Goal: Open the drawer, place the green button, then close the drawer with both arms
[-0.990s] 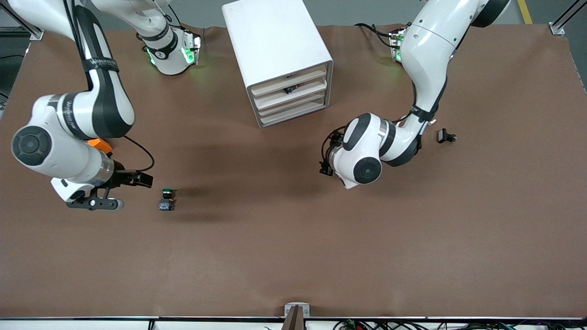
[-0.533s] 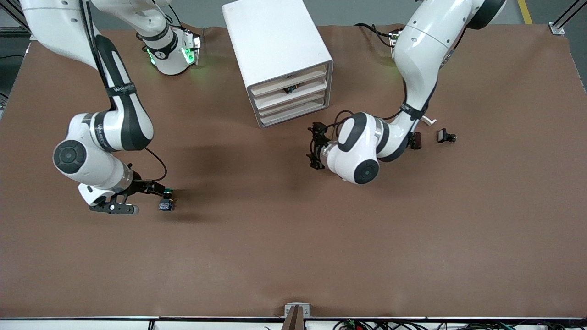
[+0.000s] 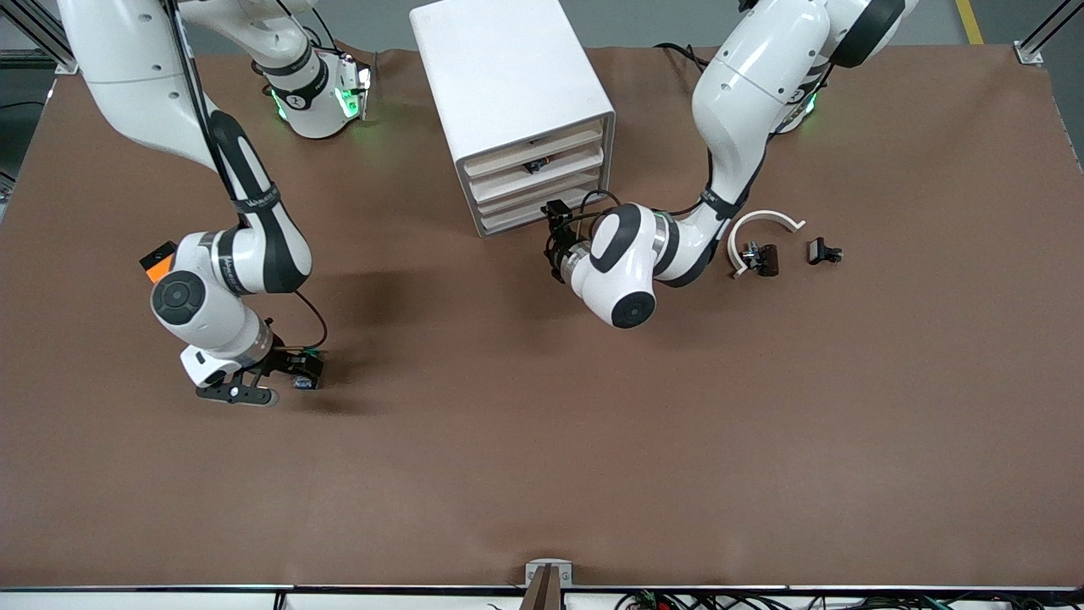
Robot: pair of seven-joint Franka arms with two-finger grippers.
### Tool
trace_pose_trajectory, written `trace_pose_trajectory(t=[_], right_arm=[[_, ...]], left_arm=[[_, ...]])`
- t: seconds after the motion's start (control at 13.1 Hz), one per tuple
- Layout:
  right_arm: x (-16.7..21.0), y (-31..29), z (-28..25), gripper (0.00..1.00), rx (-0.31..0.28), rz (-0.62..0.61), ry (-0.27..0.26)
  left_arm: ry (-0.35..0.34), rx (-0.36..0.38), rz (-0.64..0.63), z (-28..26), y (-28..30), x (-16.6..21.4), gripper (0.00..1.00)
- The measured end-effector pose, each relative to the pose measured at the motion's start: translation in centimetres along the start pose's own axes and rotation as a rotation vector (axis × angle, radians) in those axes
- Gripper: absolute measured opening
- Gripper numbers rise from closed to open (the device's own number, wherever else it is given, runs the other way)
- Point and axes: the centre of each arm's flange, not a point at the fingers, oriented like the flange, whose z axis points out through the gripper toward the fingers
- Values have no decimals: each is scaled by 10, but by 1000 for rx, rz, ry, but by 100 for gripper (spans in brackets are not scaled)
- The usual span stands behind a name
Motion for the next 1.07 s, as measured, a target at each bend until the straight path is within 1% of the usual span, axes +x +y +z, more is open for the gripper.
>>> trace_pose_trajectory(t=[0.15, 0.3, 0.38, 0.46, 0.53, 0.61, 0.69, 0.76, 0.91, 1.07], right_arm=[[-3, 0, 19, 100, -2, -2, 4], [-4, 0, 23, 100, -3, -2, 2], [-3, -1, 22, 100, -2, -2, 3], [-3, -1, 22, 96, -2, -2, 4], [-3, -2, 22, 96, -2, -3, 4], [-3, -3, 22, 85, -1, -5, 4], [-4, -4, 22, 73, -1, -7, 4], [-4, -6, 22, 60, 0, -7, 4], [-5, -8, 22, 41, 0, 3, 4], [-5, -11, 21, 41, 1, 14, 3]], left_arm=[[-19, 66, -27, 13, 4, 4, 100], [-14, 126, -36, 19, 0, 5, 100], [-8, 145, -35, 20, -2, 6, 95], [0, 161, -35, 22, -4, 7, 83], [8, 176, -36, 24, -4, 8, 74], [16, 190, -40, 28, -4, 10, 74], [20, 198, -44, 32, -2, 12, 65], [24, 205, -48, 36, 0, 13, 59], [34, 223, -51, 45, 1, 14, 58], [46, 236, -47, 51, -3, 13, 58]])
